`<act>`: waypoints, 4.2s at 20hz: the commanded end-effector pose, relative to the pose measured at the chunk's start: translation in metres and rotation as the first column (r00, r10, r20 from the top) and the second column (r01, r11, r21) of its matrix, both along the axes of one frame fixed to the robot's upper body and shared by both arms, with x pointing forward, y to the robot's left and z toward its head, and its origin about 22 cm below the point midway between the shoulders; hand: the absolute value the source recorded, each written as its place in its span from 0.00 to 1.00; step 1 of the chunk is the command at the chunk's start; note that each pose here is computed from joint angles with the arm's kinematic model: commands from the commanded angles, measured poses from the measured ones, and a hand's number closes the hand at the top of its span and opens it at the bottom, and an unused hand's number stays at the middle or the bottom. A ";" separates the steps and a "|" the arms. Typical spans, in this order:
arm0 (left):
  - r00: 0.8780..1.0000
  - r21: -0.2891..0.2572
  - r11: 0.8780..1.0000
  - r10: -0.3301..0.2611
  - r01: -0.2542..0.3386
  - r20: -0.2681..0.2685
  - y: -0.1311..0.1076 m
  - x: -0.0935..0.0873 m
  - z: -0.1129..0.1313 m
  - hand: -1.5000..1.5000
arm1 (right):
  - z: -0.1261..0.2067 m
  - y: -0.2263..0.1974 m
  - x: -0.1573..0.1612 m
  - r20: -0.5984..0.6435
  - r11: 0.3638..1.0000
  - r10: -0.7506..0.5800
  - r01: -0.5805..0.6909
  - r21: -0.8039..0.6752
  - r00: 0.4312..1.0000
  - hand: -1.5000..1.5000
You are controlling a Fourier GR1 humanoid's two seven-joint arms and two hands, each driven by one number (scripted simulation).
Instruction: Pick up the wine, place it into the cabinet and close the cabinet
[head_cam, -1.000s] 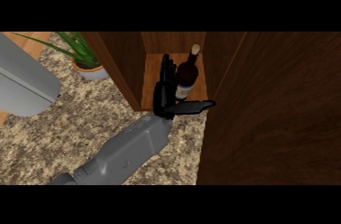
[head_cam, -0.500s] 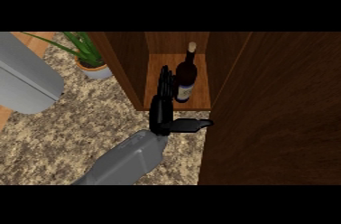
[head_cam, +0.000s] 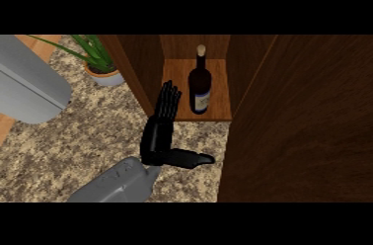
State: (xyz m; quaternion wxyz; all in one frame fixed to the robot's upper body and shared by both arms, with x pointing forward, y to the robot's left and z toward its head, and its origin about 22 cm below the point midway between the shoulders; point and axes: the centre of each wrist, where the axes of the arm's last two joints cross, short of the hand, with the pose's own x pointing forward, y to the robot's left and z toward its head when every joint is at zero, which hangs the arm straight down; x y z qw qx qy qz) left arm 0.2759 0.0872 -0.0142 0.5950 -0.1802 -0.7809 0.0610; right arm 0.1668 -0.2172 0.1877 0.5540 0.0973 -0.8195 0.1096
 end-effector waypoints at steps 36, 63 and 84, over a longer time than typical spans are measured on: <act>0.999 -0.050 0.998 0.042 -0.041 0.027 0.250 -0.133 0.065 0.00 | 0.001 0.147 -0.059 -0.175 0.744 0.628 -0.651 -0.151 0.759 1.00; 0.998 -0.015 0.999 0.036 -0.036 0.056 0.345 -0.152 0.085 0.00 | 0.074 0.222 0.091 -0.036 0.950 0.301 -0.303 -0.074 0.953 1.00; 0.998 -0.013 0.999 0.038 -0.038 0.050 0.375 -0.163 0.084 0.00 | 0.023 0.239 0.191 -0.548 0.482 0.682 -0.861 -0.162 0.484 1.00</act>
